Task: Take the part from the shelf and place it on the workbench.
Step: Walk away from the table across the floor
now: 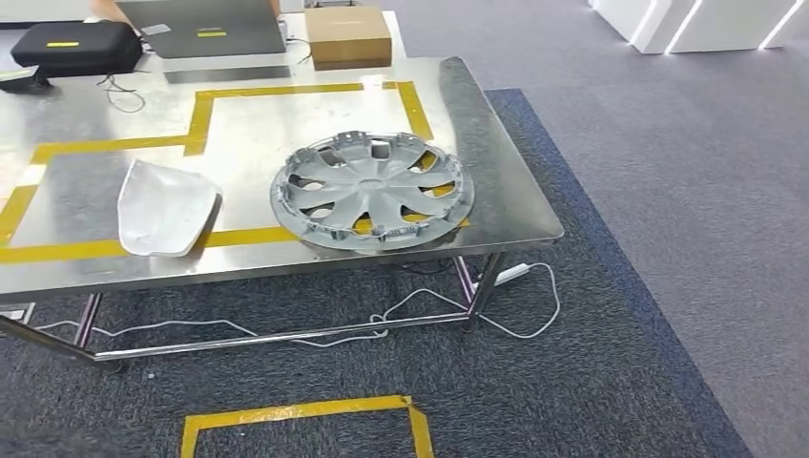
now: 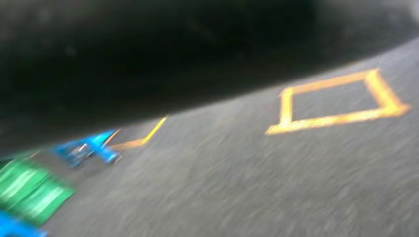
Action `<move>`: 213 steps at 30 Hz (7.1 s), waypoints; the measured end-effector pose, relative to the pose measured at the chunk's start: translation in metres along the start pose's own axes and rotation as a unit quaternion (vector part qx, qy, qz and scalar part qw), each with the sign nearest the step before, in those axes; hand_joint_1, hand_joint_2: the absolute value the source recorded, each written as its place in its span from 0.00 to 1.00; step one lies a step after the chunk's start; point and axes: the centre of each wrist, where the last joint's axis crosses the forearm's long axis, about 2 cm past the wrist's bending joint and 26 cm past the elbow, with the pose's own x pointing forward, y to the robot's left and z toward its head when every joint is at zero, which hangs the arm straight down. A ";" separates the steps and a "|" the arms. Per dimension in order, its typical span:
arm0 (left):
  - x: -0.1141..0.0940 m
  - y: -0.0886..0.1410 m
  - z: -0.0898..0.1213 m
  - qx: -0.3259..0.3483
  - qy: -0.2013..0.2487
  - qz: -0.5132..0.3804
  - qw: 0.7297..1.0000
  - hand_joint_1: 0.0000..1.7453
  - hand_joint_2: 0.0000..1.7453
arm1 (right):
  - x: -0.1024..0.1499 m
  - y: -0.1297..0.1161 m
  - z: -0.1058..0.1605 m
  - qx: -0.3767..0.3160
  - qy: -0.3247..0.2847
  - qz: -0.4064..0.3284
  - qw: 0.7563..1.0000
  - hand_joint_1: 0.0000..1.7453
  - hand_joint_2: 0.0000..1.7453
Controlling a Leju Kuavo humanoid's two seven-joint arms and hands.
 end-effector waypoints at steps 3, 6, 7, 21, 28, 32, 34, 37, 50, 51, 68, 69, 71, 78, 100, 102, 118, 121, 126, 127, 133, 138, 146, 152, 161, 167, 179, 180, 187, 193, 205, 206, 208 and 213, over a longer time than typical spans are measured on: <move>0.006 -0.034 0.008 -0.048 0.025 0.017 0.998 0.00 0.00 | -0.005 -0.001 -0.002 -0.002 0.005 0.001 1.000 0.00 0.00; 0.010 -0.069 0.018 -0.094 0.047 0.034 0.994 0.00 0.00 | -0.007 -0.003 -0.004 -0.004 0.008 0.001 1.000 0.00 0.00; 0.012 -0.079 0.022 -0.106 0.052 0.040 0.992 0.00 0.00 | -0.008 -0.004 -0.004 -0.005 0.008 0.001 1.000 0.00 0.00; 0.036 -0.176 0.072 -0.252 0.049 0.282 0.924 0.00 0.00 | -0.012 -0.007 -0.006 -0.006 0.019 -0.023 1.000 0.00 0.00; 0.054 -0.217 0.113 -0.303 0.062 0.356 0.882 0.00 0.00 | -0.010 -0.007 -0.005 -0.011 0.023 -0.044 0.999 0.00 0.00; 0.060 -0.229 0.129 -0.336 0.057 0.344 0.875 0.00 0.00 | -0.012 -0.006 -0.006 -0.010 0.027 -0.050 0.998 0.00 0.00; 0.063 -0.234 0.136 -0.350 0.054 0.341 0.871 0.00 0.00 | -0.013 -0.005 -0.006 -0.009 0.029 -0.051 0.998 0.00 0.00; 0.065 -0.239 0.144 -0.367 0.056 0.340 0.864 0.00 0.00 | -0.014 -0.005 -0.006 -0.008 0.030 -0.052 0.998 0.00 0.00; 0.069 -0.245 0.152 -0.391 0.056 0.338 0.854 0.00 0.00 | -0.014 -0.003 -0.005 -0.006 0.032 -0.056 0.998 0.00 0.00; 0.069 -0.245 0.153 -0.393 0.057 0.337 0.854 0.00 0.00 | -0.013 -0.003 -0.005 -0.006 0.031 -0.057 0.998 0.00 0.00; 0.073 -0.248 0.160 -0.414 0.047 0.320 0.851 0.00 0.00 | -0.012 -0.003 -0.005 0.000 0.025 -0.052 0.998 0.00 0.00; 0.073 -0.248 0.160 -0.414 0.047 0.321 0.851 0.00 0.00 | -0.012 -0.003 -0.005 0.001 0.025 -0.052 0.998 0.00 0.00; 0.073 -0.249 0.160 -0.416 0.046 0.321 0.850 0.00 0.00 | -0.011 -0.002 -0.004 0.002 0.022 -0.053 0.998 0.00 0.00; 0.073 -0.249 0.161 -0.417 0.044 0.320 0.849 0.00 0.00 | -0.011 -0.001 -0.004 0.003 0.024 -0.056 0.998 0.00 0.00; 0.072 -0.250 0.163 -0.419 0.044 0.319 0.849 0.00 0.00 | -0.011 0.000 -0.003 0.006 0.023 -0.058 0.998 0.00 0.00; 0.072 -0.250 0.163 -0.419 0.044 0.319 0.849 0.00 0.00 | -0.010 0.000 -0.003 0.006 0.021 -0.058 0.998 0.00 0.00; 0.072 -0.250 0.162 -0.418 0.043 0.319 0.849 0.00 0.00 | -0.009 0.001 -0.002 0.009 0.026 -0.058 0.998 0.00 0.00; 0.071 -0.250 0.162 -0.419 0.044 0.317 0.850 0.00 0.00 | -0.007 0.000 -0.002 0.009 0.026 -0.060 0.998 0.00 0.00; 0.072 -0.250 0.162 -0.422 0.041 0.314 0.850 0.00 0.00 | -0.010 0.002 -0.002 0.013 0.027 -0.063 0.998 0.00 0.00; 0.072 -0.250 0.162 -0.422 0.041 0.313 0.850 0.00 0.00 | -0.010 0.002 -0.002 0.015 0.028 -0.065 0.997 0.00 0.00; 0.071 -0.250 0.161 -0.428 0.034 0.301 0.851 0.00 0.00 | -0.006 0.003 -0.001 0.033 0.028 -0.073 0.996 0.00 0.00; 0.070 -0.249 0.159 -0.438 0.009 0.281 0.854 0.00 0.00 | -0.006 0.003 -0.001 0.050 0.032 -0.081 0.995 0.00 0.00; 0.071 -0.250 0.159 -0.452 -0.018 0.257 0.854 0.00 0.00 | -0.005 0.002 -0.001 0.058 0.033 -0.089 0.994 0.00 0.00; 0.070 -0.250 0.160 -0.467 -0.033 0.239 0.851 0.00 0.00 | -0.005 0.002 -0.001 0.063 0.034 -0.090 0.993 0.00 0.00; 0.067 -0.250 0.159 -0.473 -0.036 0.233 0.849 0.00 0.00 | -0.004 0.002 -0.001 0.065 0.033 -0.090 0.993 0.00 0.00; 0.067 -0.250 0.158 -0.472 -0.036 0.233 0.849 0.00 0.00 | -0.004 0.002 -0.001 0.065 0.033 -0.090 0.993 0.00 0.00; 0.067 -0.250 0.158 -0.480 -0.037 0.232 0.845 0.00 0.00 | -0.004 0.002 -0.001 0.065 0.033 -0.090 0.993 0.00 0.00; 0.067 -0.250 0.158 -0.480 -0.037 0.232 0.845 0.00 0.00 | -0.004 0.002 -0.001 0.064 0.033 -0.091 0.993 0.00 0.00; 0.067 -0.250 0.158 -0.481 -0.037 0.232 0.845 0.00 0.00 | -0.004 0.002 -0.001 0.065 0.034 -0.092 0.993 0.00 0.00; 0.067 -0.250 0.157 -0.481 -0.038 0.230 0.845 0.00 0.00 | -0.004 0.002 -0.001 0.065 0.033 -0.092 0.993 0.00 0.00; 0.067 -0.251 0.159 -0.487 -0.040 0.222 0.843 0.00 0.00 | -0.003 0.000 -0.001 0.062 0.035 -0.096 0.993 0.00 0.00; 0.067 -0.251 0.159 -0.487 -0.041 0.222 0.843 0.00 0.00 | -0.003 0.000 -0.001 0.062 0.034 -0.097 0.993 0.00 0.00; 0.068 -0.251 0.158 -0.488 -0.042 0.222 0.843 0.00 0.00 | -0.002 0.000 -0.001 0.061 0.030 -0.098 0.993 0.00 0.00; 0.070 -0.252 0.160 -0.491 -0.046 0.222 0.841 0.00 0.00 | -0.004 0.000 -0.002 0.060 0.034 -0.102 0.992 0.00 0.00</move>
